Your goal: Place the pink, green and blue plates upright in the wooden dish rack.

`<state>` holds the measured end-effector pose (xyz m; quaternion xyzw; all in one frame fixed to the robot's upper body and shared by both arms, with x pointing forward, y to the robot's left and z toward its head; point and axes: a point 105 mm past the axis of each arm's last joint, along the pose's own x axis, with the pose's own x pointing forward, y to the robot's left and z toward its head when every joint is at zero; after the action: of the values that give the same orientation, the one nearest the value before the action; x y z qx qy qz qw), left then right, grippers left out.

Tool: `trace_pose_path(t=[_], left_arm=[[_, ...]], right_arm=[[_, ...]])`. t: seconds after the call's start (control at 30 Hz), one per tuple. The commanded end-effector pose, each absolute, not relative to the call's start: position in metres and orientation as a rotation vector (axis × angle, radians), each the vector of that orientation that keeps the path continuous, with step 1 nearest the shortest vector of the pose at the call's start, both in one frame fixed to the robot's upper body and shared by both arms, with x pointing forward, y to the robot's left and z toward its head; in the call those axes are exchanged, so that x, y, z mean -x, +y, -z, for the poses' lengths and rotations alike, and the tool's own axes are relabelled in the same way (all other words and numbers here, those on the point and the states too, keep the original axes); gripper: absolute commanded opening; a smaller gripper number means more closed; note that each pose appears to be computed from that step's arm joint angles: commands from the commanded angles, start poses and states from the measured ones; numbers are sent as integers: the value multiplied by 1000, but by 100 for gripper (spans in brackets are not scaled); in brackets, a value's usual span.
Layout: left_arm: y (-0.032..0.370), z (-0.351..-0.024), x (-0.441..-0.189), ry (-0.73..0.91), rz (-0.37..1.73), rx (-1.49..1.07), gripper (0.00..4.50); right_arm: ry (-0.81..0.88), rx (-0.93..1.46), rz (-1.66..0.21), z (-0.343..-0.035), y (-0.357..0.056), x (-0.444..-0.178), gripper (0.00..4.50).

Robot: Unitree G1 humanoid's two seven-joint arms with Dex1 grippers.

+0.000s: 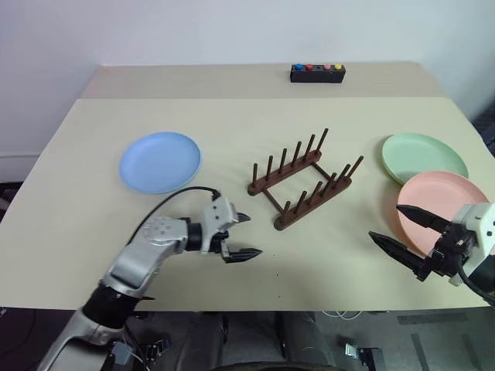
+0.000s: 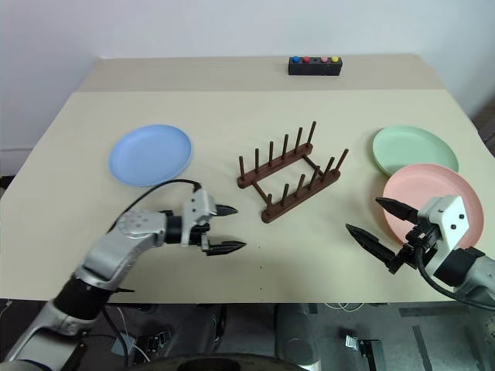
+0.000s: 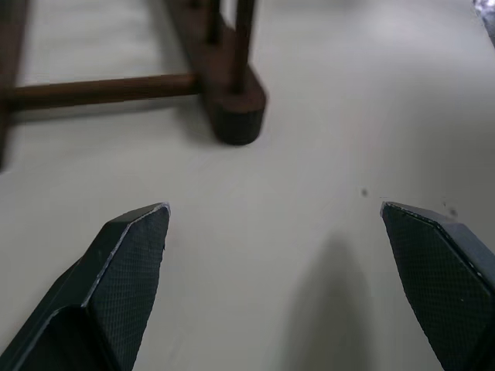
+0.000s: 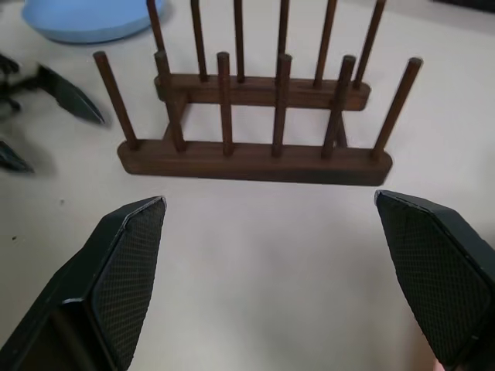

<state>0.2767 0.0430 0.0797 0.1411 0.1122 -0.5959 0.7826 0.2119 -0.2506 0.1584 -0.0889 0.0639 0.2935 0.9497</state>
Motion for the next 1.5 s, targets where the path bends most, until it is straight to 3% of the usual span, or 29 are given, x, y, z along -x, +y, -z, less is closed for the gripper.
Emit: trace_pose_path(t=[0.03,0.23,0.53,0.63,0.8,0.87,1.27,1.5], left_arm=[[31,-82,-287,201,1234,-334,450],[13,-75,-296,189,1126,-320,450],[-9,-64,-294,248,1127,-251,450],[-11,-64,-295,247,1124,-245,368],[-11,-64,-295,243,1118,-237,133],[-10,-63,-295,241,1119,-240,76],[29,-76,-272,133,1430,-379,77],[17,-72,-266,123,1542,-425,77]], right_arm=[[80,220,-578,-171,-248,-209,443],[65,228,-556,-173,-249,-210,443],[52,239,-560,-175,-248,-217,443],[48,244,-561,-176,-249,-218,450],[44,248,-564,-177,-248,-219,450],[43,250,-564,-178,-248,-219,450],[95,247,-589,-180,-258,-208,450],[102,238,-588,-176,-255,-206,450]])
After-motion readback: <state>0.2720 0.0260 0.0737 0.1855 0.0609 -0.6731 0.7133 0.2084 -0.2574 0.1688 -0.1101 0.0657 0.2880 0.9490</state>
